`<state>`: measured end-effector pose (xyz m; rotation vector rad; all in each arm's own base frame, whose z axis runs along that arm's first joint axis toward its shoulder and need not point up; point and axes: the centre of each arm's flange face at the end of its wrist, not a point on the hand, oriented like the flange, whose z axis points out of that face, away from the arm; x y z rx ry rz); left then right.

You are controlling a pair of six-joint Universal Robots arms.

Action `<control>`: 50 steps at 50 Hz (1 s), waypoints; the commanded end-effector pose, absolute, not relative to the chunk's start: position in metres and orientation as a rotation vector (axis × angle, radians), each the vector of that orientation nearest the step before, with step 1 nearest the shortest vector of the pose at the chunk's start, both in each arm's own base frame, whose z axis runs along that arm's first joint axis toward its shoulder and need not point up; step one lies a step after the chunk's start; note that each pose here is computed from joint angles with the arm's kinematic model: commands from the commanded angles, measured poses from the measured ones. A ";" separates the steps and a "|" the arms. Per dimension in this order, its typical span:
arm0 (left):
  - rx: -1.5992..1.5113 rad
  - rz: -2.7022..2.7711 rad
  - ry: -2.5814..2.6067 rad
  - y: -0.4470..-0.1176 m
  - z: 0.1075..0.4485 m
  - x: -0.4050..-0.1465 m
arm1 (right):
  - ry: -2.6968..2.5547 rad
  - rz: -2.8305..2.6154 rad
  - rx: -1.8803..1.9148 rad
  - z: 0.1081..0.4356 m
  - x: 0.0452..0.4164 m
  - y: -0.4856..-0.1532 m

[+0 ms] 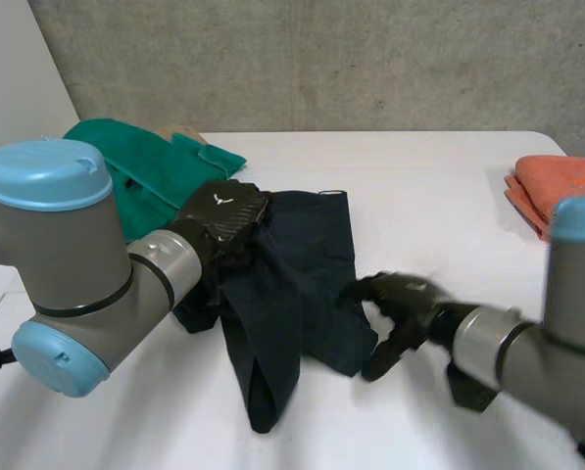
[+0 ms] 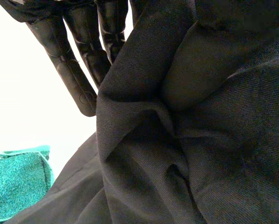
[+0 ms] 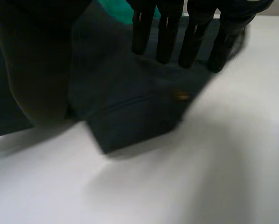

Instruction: Fold the laundry.

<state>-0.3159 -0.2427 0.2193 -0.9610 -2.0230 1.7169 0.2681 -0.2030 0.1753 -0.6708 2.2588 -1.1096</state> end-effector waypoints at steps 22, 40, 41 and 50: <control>-0.846 1.811 -1.917 -0.221 0.281 -0.301 | 2.064 -1.859 -0.765 0.228 0.275 -0.251; -0.845 1.693 -2.248 -0.230 0.214 -0.287 | 2.067 -1.889 -1.004 0.226 0.270 -0.252; -0.840 1.692 -2.278 -0.232 0.209 -0.286 | 2.070 -1.886 -1.005 0.225 0.271 -0.252; -0.782 1.738 -2.367 -0.239 0.206 -0.278 | 2.085 -1.892 -1.121 0.215 0.272 -0.254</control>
